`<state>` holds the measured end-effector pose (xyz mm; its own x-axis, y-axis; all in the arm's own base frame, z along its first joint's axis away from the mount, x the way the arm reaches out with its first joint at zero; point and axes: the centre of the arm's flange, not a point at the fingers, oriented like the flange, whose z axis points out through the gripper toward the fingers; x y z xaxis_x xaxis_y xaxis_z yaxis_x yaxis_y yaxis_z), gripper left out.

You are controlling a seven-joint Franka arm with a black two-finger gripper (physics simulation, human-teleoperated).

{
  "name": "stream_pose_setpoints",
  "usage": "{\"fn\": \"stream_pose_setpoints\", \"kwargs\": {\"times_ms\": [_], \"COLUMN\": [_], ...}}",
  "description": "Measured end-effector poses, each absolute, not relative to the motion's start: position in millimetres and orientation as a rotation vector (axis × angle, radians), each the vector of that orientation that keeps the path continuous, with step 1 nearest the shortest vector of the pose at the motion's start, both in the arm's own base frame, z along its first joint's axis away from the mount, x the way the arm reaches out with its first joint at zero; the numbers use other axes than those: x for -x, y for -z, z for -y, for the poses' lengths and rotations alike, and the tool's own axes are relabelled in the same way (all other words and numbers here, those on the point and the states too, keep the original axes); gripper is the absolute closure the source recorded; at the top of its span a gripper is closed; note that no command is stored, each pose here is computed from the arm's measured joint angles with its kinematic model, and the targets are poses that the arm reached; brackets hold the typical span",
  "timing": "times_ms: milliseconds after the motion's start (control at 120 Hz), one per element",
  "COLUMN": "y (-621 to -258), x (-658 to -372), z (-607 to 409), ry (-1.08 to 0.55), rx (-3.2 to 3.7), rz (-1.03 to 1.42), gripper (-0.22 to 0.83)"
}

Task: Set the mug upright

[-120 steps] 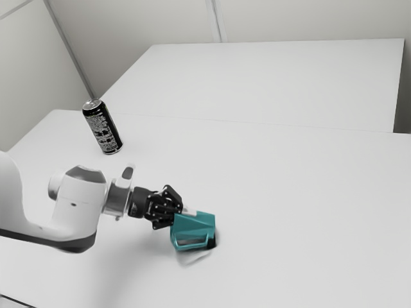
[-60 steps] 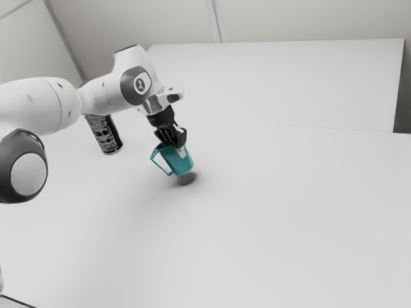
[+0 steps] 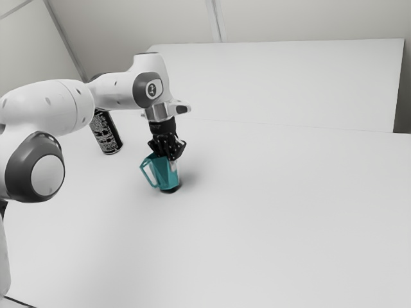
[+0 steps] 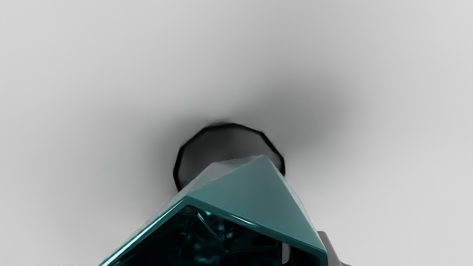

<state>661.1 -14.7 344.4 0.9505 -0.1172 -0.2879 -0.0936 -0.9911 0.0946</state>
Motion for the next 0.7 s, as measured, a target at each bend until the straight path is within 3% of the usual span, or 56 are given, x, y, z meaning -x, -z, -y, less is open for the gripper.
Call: {"fn": "stream_pose_setpoints", "kwargs": {"times_ms": [258, 600, 700], "y": [-361, -351, -348], "x": [-672, -679, -679], "z": [31, 35, 36], "ry": [0.298, 0.140, 0.130], "rx": [-3.124, -3.186, -3.192], "rz": [0.126, 0.044, 0.021], "gripper": [0.79, 0.78, 0.60]}}
